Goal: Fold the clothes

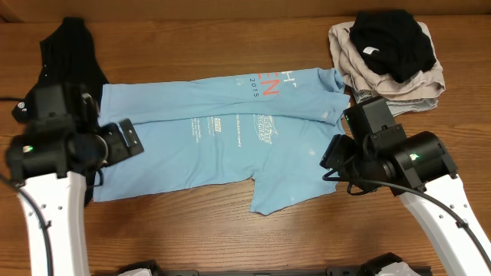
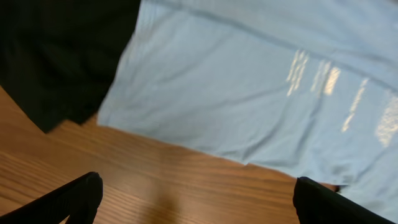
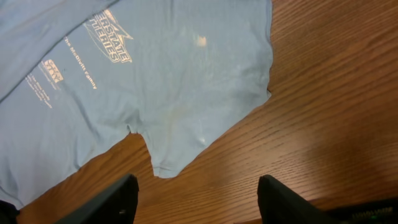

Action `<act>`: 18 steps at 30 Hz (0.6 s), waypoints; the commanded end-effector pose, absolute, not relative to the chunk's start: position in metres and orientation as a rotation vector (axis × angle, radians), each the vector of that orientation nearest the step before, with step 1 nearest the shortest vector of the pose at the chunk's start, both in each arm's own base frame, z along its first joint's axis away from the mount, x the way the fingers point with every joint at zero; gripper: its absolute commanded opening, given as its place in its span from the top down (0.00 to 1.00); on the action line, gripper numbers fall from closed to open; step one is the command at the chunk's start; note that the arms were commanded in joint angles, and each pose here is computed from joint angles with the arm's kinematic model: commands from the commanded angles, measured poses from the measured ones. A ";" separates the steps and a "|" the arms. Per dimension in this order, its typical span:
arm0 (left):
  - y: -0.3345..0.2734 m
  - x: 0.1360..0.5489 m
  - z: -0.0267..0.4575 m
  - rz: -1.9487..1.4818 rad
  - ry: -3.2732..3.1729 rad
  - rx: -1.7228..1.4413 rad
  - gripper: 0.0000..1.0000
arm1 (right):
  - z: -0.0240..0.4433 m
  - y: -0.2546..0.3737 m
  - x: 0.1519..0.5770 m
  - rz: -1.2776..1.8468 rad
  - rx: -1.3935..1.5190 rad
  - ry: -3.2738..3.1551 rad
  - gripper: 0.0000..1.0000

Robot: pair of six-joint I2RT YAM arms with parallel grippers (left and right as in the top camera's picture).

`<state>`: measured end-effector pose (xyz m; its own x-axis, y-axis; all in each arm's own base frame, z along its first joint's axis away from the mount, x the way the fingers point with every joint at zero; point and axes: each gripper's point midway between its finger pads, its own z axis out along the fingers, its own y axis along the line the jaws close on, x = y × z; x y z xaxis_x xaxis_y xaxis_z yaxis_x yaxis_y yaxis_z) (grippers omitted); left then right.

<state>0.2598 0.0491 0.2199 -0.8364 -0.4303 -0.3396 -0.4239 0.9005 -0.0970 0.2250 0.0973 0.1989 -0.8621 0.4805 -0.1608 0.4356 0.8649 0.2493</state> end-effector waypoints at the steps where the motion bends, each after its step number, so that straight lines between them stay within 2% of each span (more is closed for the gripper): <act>1: 0.048 0.254 0.200 -0.022 2.727 -0.699 0.00 | 0.202 0.096 0.225 0.304 0.706 2.789 0.28; 2: 0.048 0.253 0.193 -0.023 2.735 -0.715 0.00 | 0.201 0.096 0.227 0.307 0.704 2.786 0.02; 3: 0.047 0.252 0.187 -0.023 2.740 -0.725 0.00 | 0.201 0.096 0.229 0.305 0.704 2.780 0.00; 10: 0.045 0.252 0.161 -0.041 2.756 -0.746 0.00 | 0.195 0.096 0.237 0.262 0.655 2.790 0.00; 18: 0.049 0.254 0.156 -0.060 2.744 -0.780 0.00 | 0.180 0.090 0.241 0.172 0.669 2.818 0.00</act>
<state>0.2554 0.0479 0.1553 -0.8295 -0.4931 -0.2621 -0.4852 0.8688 -0.0990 0.2404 0.0959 0.1875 -0.8647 0.4657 -0.1881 0.4272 0.8790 0.2120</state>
